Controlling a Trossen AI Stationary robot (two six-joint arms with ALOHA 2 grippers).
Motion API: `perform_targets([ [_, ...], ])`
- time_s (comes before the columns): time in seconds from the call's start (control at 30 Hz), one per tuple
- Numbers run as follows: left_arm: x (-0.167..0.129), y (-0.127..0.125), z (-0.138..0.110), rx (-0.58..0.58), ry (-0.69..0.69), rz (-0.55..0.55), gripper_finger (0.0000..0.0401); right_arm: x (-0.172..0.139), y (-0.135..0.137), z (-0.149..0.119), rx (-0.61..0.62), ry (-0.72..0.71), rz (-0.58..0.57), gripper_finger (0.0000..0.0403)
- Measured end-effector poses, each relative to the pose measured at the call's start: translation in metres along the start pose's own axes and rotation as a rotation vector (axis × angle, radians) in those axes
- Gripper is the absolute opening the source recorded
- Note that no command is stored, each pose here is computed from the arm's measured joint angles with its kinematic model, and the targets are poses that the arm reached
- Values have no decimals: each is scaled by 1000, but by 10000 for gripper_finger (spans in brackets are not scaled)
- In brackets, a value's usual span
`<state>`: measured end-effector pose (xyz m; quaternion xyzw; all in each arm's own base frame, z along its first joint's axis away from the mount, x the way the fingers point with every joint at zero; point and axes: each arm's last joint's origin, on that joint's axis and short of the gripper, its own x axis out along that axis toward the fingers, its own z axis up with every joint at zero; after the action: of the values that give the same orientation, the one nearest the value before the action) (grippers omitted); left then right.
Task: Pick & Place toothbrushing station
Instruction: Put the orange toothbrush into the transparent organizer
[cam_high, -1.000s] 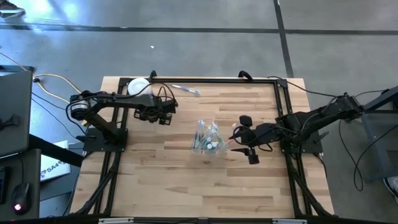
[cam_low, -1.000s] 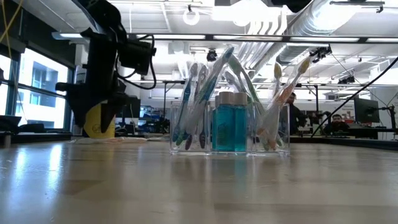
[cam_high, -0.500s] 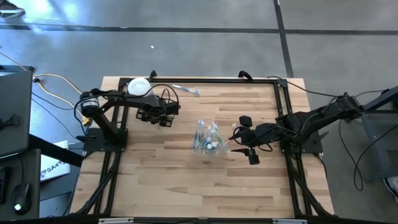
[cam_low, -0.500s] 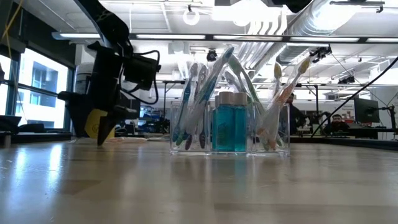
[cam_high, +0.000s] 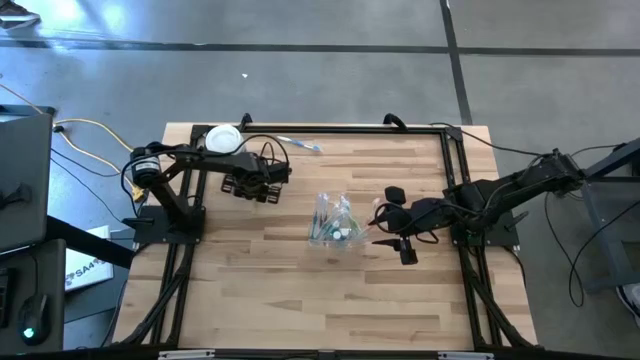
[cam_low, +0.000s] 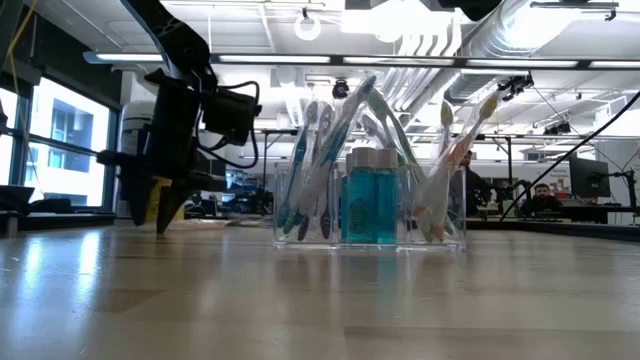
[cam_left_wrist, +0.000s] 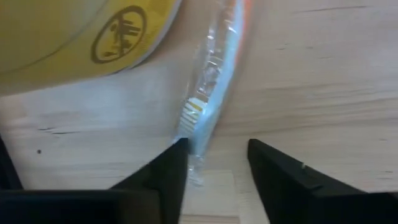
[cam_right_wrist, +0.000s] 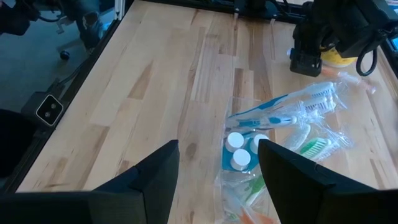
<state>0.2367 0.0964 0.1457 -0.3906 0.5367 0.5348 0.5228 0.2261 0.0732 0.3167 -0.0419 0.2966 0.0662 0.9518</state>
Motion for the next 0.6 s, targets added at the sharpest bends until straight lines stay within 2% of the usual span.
perform_targets([
  [0.33,1,-3,0,26,24,-39,16,0,0,-1,2,11,11,212],
  [0.6,-1,-7,-9,93,7,-35,6,0,1,-1,5,14,48,212],
])
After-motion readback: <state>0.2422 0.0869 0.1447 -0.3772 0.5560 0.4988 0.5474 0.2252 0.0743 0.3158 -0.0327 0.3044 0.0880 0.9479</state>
